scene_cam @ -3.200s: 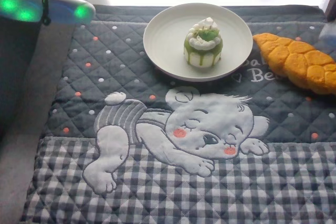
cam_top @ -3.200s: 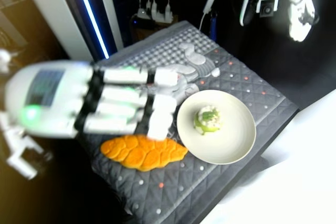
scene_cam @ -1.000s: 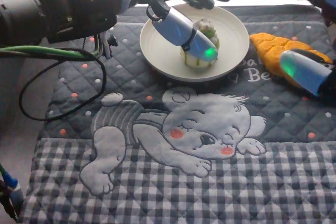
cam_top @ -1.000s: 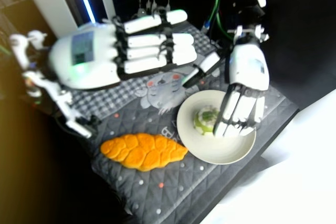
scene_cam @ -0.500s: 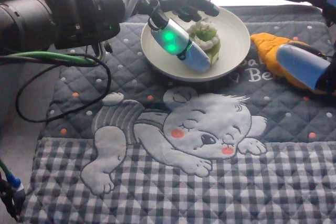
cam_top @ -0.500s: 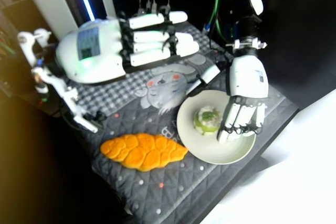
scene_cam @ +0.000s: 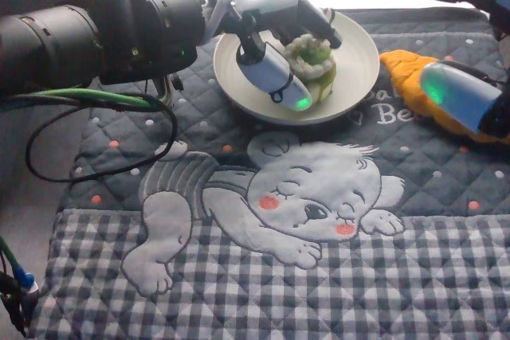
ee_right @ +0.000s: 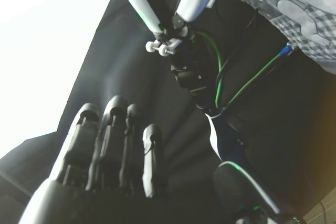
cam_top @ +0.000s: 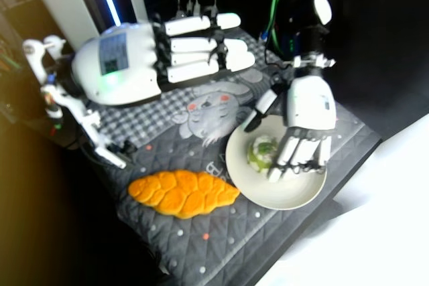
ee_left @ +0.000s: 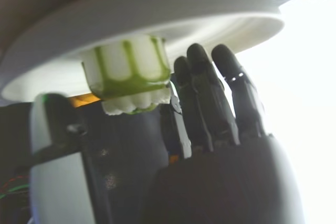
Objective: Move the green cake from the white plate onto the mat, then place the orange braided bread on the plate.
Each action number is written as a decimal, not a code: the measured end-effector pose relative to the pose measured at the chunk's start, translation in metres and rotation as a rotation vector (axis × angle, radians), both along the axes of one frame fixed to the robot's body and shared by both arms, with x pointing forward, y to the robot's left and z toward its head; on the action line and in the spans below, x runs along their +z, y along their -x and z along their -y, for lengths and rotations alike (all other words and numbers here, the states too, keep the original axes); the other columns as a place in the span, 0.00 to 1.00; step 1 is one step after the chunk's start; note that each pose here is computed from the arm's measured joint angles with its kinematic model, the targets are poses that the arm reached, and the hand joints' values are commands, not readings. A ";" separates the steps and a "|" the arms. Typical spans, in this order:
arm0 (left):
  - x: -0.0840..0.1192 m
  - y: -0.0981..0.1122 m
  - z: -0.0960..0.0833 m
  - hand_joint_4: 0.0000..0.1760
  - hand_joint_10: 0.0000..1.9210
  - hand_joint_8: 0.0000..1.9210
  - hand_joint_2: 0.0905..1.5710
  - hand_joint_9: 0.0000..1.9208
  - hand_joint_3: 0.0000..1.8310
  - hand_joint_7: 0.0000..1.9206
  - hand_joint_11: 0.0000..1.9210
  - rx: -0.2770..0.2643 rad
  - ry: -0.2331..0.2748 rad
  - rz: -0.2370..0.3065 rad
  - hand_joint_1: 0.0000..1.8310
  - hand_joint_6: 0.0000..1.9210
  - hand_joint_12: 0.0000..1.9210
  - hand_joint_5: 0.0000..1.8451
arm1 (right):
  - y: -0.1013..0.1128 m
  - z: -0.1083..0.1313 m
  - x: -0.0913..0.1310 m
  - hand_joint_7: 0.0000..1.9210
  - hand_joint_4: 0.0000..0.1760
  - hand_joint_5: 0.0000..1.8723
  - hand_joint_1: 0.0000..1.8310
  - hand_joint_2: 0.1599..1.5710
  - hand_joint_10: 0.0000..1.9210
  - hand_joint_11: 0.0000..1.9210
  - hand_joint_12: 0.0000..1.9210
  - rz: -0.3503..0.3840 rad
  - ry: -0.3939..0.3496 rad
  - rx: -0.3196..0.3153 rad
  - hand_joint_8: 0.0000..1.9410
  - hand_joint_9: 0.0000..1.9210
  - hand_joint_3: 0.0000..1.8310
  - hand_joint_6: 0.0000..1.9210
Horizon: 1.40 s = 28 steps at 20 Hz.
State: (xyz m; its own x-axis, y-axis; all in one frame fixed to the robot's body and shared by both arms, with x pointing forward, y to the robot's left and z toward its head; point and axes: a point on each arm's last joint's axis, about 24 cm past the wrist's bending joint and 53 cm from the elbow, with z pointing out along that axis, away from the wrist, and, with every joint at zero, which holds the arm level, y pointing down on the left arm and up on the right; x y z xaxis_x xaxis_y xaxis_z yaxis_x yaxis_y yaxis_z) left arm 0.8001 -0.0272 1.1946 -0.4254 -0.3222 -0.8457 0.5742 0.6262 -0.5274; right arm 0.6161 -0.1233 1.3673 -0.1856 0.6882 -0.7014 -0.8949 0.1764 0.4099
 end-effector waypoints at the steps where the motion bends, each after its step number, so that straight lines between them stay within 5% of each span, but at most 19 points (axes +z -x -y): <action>1: 0.001 0.000 -0.001 0.22 0.01 0.33 0.66 0.47 0.00 0.56 0.19 0.001 0.004 -0.001 0.65 0.41 0.62 0.50 | 0.000 0.000 0.000 0.18 0.91 0.08 0.10 0.39 0.00 0.00 0.14 -0.001 0.000 0.000 0.00 0.16 0.62 0.00; 2: 0.001 -0.001 -0.001 0.14 0.01 0.46 0.69 0.49 0.00 0.54 0.19 0.001 0.013 -0.005 0.66 0.53 0.66 0.49 | 0.000 0.000 0.000 0.18 0.94 0.07 0.11 0.36 0.00 0.00 0.11 0.001 -0.001 0.001 0.00 0.15 0.64 0.00; 4: 0.003 -0.002 -0.004 0.26 0.01 0.57 0.73 0.49 0.00 0.46 0.14 0.009 0.030 -0.013 0.64 0.65 0.74 0.45 | 0.000 0.000 0.000 0.15 1.00 0.04 0.07 0.36 0.00 0.00 0.04 0.001 0.000 0.001 0.00 0.13 0.66 0.00; 9: 0.019 -0.007 -0.023 0.21 0.00 0.51 0.71 0.49 0.00 0.50 0.16 0.029 0.140 -0.039 0.65 0.60 0.59 0.48 | 0.000 0.000 0.000 0.18 0.94 0.07 0.04 0.46 0.00 0.02 0.03 0.000 -0.001 0.000 0.00 0.15 0.59 0.00; 10: 0.025 -0.008 -0.031 0.19 0.02 0.50 0.70 0.53 0.00 0.52 0.19 0.032 0.172 -0.039 0.66 0.56 0.59 0.49 | 0.000 0.000 0.000 0.19 0.99 0.09 0.03 0.46 0.00 0.00 0.08 0.000 0.000 0.000 0.00 0.16 0.56 0.00; 12: 0.041 -0.004 -0.047 0.13 0.03 0.59 0.72 0.55 0.00 0.49 0.20 0.025 0.206 -0.023 0.65 0.55 0.76 0.48 | 0.000 0.002 0.001 0.17 1.00 0.07 0.00 0.46 0.00 0.00 0.01 0.001 0.002 -0.005 0.00 0.14 0.56 0.00; 13: 0.049 -0.001 -0.054 0.15 0.05 0.60 0.72 0.57 0.00 0.48 0.27 0.017 0.232 -0.016 0.65 0.54 0.74 0.49 | -0.001 0.004 0.001 0.16 1.00 0.06 0.00 0.45 0.00 0.00 0.00 0.002 0.001 -0.009 0.00 0.12 0.56 0.00; 16: 0.073 0.022 -0.068 0.00 0.08 0.55 0.69 0.61 0.00 0.52 0.35 -0.053 0.306 0.007 0.67 0.46 0.66 0.53 | -0.003 0.016 0.005 0.15 1.00 0.03 0.00 0.44 0.00 0.00 0.00 0.003 -0.004 -0.035 0.00 0.14 0.58 0.00; 17: 0.078 0.032 -0.069 0.17 0.07 0.52 0.68 0.59 0.00 0.51 0.35 -0.082 0.307 0.022 0.67 0.46 0.61 0.56 | -0.004 0.020 0.007 0.16 1.00 0.03 0.00 0.49 0.00 0.00 0.00 0.001 -0.010 -0.045 0.00 0.15 0.55 0.00; 18: 0.082 0.044 -0.069 0.19 0.07 0.47 0.67 0.62 0.00 0.55 0.37 -0.119 0.301 0.039 0.67 0.44 0.60 0.57 | -0.005 0.028 0.010 0.17 1.00 0.02 0.00 0.53 0.00 0.02 0.01 0.000 -0.017 -0.060 0.00 0.16 0.51 0.00; 19: 0.083 0.052 -0.066 0.00 0.45 0.35 0.65 0.55 0.01 0.60 0.37 -0.147 0.295 0.049 0.74 0.41 0.58 0.57 | -0.006 0.032 0.012 0.16 1.00 0.03 0.00 0.57 0.00 0.01 0.01 -0.001 -0.023 -0.070 0.00 0.16 0.47 0.00; 21: 0.081 0.074 -0.055 0.00 0.27 0.41 0.66 0.58 0.00 0.59 0.43 -0.217 0.271 0.065 0.68 0.43 0.62 0.56 | -0.009 0.040 0.015 0.16 1.00 0.03 0.00 0.51 0.00 0.02 0.03 -0.009 -0.042 -0.088 0.00 0.15 0.50 0.00; 22: 0.079 0.084 -0.049 0.00 0.26 0.43 0.66 0.60 0.00 0.59 0.43 -0.249 0.264 0.067 0.68 0.39 0.64 0.58 | -0.010 0.041 0.016 0.16 0.86 0.04 0.00 0.51 0.00 0.01 0.04 -0.011 -0.046 -0.091 0.00 0.14 0.49 0.00; 23: 0.079 0.093 -0.043 0.00 0.26 0.44 0.66 0.58 0.00 0.59 0.35 -0.283 0.262 0.071 0.68 0.39 0.70 0.58 | -0.010 0.041 0.015 0.15 0.86 0.04 0.00 0.52 0.00 0.00 0.01 -0.010 -0.046 -0.091 0.00 0.13 0.48 0.00; 24: 0.079 0.101 -0.038 0.16 0.26 0.43 0.66 0.56 0.00 0.58 0.31 -0.314 0.267 0.066 0.67 0.42 0.73 0.57 | -0.011 0.041 0.015 0.16 0.85 0.05 0.00 0.53 0.00 0.00 0.00 -0.012 -0.045 -0.091 0.00 0.14 0.46 0.00; 25: 0.080 0.106 -0.034 0.17 0.28 0.44 0.67 0.56 0.00 0.57 0.32 -0.335 0.272 0.061 0.67 0.46 0.75 0.55 | -0.011 0.040 0.015 0.18 0.89 0.04 0.00 0.57 0.00 0.02 0.01 -0.012 -0.047 -0.090 0.00 0.16 0.41 0.00; 26: 0.079 0.109 -0.032 0.00 0.37 0.48 0.67 0.57 0.00 0.57 0.37 -0.345 0.271 0.059 0.67 0.46 0.77 0.54 | -0.011 0.040 0.015 0.19 0.91 0.04 0.00 0.59 0.00 0.02 0.01 -0.012 -0.047 -0.090 0.00 0.16 0.38 0.00; 27: 0.074 0.115 -0.028 0.00 0.39 0.48 0.68 0.56 0.00 0.56 0.37 -0.361 0.266 0.049 0.67 0.50 0.76 0.52 | -0.011 0.040 0.015 0.18 0.98 0.03 0.00 0.60 0.00 0.01 0.01 -0.012 -0.047 -0.090 0.00 0.16 0.37 0.00; 28: 0.063 0.121 -0.024 0.08 0.29 0.41 0.68 0.55 0.00 0.58 0.36 -0.381 0.234 0.039 0.67 0.54 0.65 0.51 | -0.012 0.040 0.015 0.18 1.00 0.04 0.00 0.56 0.00 0.01 0.02 -0.013 -0.048 -0.090 0.00 0.15 0.38 0.00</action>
State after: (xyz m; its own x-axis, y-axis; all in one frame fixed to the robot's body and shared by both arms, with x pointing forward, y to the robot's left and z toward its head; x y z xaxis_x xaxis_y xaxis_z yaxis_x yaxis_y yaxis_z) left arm 0.6789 -0.0030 1.2574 -0.5200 -0.3334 -0.7864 0.7631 0.2323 -0.6031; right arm 0.6278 -0.1635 1.3820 -0.1301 0.7352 -0.6653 -0.8707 0.2362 0.4313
